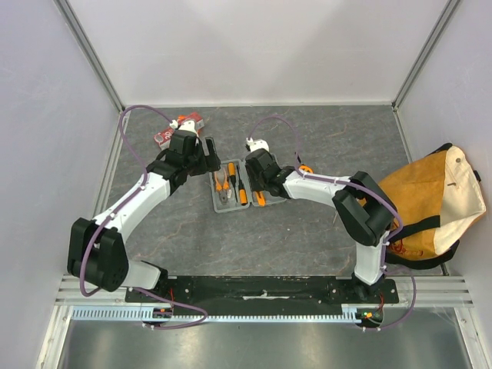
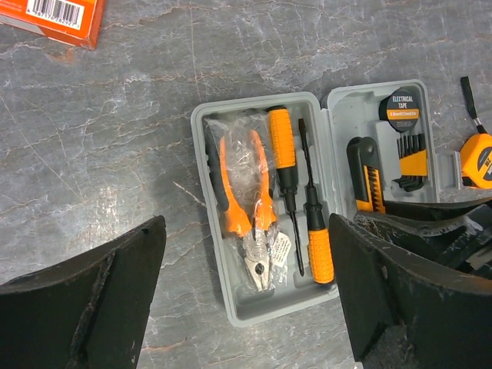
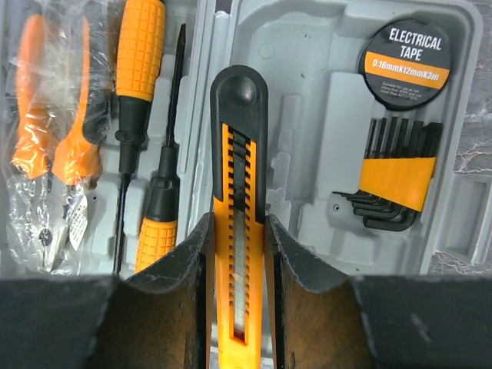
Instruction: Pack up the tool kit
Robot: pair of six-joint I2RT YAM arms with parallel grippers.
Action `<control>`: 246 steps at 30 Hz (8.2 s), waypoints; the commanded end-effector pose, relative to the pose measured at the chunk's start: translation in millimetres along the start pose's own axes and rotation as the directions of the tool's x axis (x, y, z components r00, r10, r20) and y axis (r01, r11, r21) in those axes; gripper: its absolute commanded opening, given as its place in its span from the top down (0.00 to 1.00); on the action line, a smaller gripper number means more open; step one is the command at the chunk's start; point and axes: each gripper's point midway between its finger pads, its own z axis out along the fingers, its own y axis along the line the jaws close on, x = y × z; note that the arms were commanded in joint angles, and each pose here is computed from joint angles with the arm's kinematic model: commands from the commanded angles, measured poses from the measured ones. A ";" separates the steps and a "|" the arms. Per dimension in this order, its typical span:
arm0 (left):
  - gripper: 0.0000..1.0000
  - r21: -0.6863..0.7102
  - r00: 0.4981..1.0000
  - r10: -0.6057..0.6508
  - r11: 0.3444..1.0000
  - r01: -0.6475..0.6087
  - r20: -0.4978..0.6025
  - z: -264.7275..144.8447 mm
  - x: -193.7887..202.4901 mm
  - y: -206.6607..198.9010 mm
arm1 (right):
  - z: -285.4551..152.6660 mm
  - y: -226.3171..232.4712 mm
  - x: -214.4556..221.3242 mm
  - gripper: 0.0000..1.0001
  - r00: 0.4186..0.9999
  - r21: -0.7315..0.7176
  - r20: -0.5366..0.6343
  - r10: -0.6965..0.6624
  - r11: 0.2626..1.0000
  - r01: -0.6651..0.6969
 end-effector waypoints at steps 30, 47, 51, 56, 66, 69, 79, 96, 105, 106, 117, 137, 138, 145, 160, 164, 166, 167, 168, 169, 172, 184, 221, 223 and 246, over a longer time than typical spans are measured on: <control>0.10 0.049 1.000 -0.002 0.999 0.002 0.001 3.0 -9.6 -13.5 | 31.5 -4.6 -15.2 0.74 0.984 0.087 0.112 0.137 0.985 -0.147; 0.10 0.062 1.000 -0.008 0.998 0.009 -0.014 5.2 -8.4 -16.7 | 18.8 -8.9 -6.2 0.51 0.986 0.101 0.110 0.124 0.986 -0.135; 0.10 0.074 1.000 -0.010 0.997 0.011 -0.015 5.7 -10.2 -19.8 | 9.7 -7.6 -15.4 0.54 0.982 0.087 0.132 0.136 0.985 -0.148; 0.13 0.166 0.999 -0.023 0.986 0.028 -0.032 8.6 -11.8 -39.1 | -7.4 -4.4 -22.8 0.54 0.981 0.051 0.134 0.138 0.988 -0.146; 0.48 0.400 0.982 -0.086 0.904 0.149 -0.170 54.9 -7.2 -106.2 | -23.1 3.5 -20.0 0.76 0.988 -0.018 0.104 0.111 0.994 -0.110; 0.59 0.391 0.979 -0.045 0.912 0.121 -0.197 79.7 0.0 -120.7 | -20.1 3.8 -6.2 0.80 0.992 -0.027 0.069 0.104 0.994 -0.102; 0.76 0.173 0.976 0.040 0.985 -0.002 -0.216 144.8 32.7 -119.5 | -17.8 0.0 17.9 0.81 0.995 -0.028 0.016 0.095 0.995 -0.095; 0.84 0.096 0.964 0.099 0.992 -0.077 -0.248 153.3 52.3 -101.0 | -27.6 0.5 20.8 0.73 0.998 -0.069 0.029 0.055 0.996 -0.053; 0.82 0.081 0.977 0.123 0.991 -0.111 -0.173 132.9 24.2 -108.1 | -36.1 7.4 6.0 0.77 0.997 -0.106 0.058 0.047 0.994 -0.041; 0.81 0.074 0.976 0.125 0.991 -0.114 -0.176 133.1 24.9 -107.4 | -35.4 11.6 0.5 0.77 0.996 -0.124 0.077 0.054 0.991 -0.044; 0.83 0.053 0.948 0.140 0.990 -0.130 -0.286 153.9 60.2 -99.9 | -19.4 17.9 21.3 0.79 1.000 -0.139 0.019 0.007 0.990 -0.004; 0.98 -0.035 0.881 0.147 0.983 -0.182 -0.450 163.5 112.8 -86.7 | -2.9 2.7 71.9 0.82 0.994 -0.061 -0.105 -0.022 0.998 0.016; 0.98 -0.041 0.877 0.147 0.982 -0.186 -0.457 163.4 115.4 -85.3 | -2.1 1.2 75.3 0.83 0.994 -0.055 -0.111 -0.018 0.998 0.012; 0.98 -0.083 0.850 0.135 0.975 -0.205 -0.509 163.3 137.6 -76.3 | 3.5 -11.4 110.3 0.84 0.985 -0.016 -0.175 0.001 1.000 -0.004; 0.90 -0.037 0.929 0.121 0.989 -0.143 -0.350 132.2 51.7 -116.2 | -37.4 -0.6 0.9 0.76 0.992 -0.012 0.082 0.095 0.995 -0.094; 0.79 0.020 0.959 0.114 0.993 -0.113 -0.259 111.0 9.8 -139.4 | -62.5 -3.8 -29.7 0.69 0.977 -0.010 0.161 0.137 0.991 -0.137; 0.76 0.029 0.968 0.107 0.994 -0.103 -0.228 101.7 -4.1 -142.5 | -75.0 -9.0 -36.3 0.63 0.971 0.001 0.183 0.155 0.987 -0.158; 0.75 0.032 0.971 0.103 0.995 -0.099 -0.215 96.2 -9.2 -144.2 | -80.0 -13.6 -38.2 0.60 0.968 0.015 0.191 0.163 0.986 -0.169; 0.75 0.029 0.974 0.100 0.995 -0.096 -0.202 91.2 -14.2 -143.2 | -85.7 -18.9 -39.3 0.57 0.964 0.033 0.201 0.174 0.982 -0.184; 0.73 0.029 0.976 0.095 0.995 -0.092 -0.193 86.5 -16.7 -143.4 | -90.1 -26.8 -38.4 0.55 0.961 0.063 0.209 0.181 0.978 -0.198; 0.72 0.031 0.981 0.093 0.996 -0.089 -0.171 74.4 -23.6 -140.0 | -101.4 -47.1 -35.2 0.50 0.951 0.111 0.228 0.209 0.965 -0.238; 0.82 0.213 0.953 0.132 0.974 -0.074 -0.272 88.7 20.3 -162.6 | -61.6 -4.8 -2.2 0.75 0.996 -0.084 0.064 0.057 0.995 -0.052; 0.98 -0.116 0.869 0.147 0.967 -0.226 -0.473 156.0 125.1 -87.6 | -8.3 0.3 67.1 0.84 0.995 -0.029 -0.096 -0.006 1.000 0.003; 0.98 -0.135 0.858 0.154 0.959 -0.249 -0.490 155.2 131.8 -85.0 | -5.8 -3.3 77.6 0.85 0.993 -0.014 -0.117 -0.004 1.000 0.002; 0.98 -0.149 0.739 0.171 0.926 -0.347 -0.652 137.7 193.5 -84.9 | -14.8 -5.1 77.4 0.86 0.993 0.021 -0.096 0.072 0.997 -0.070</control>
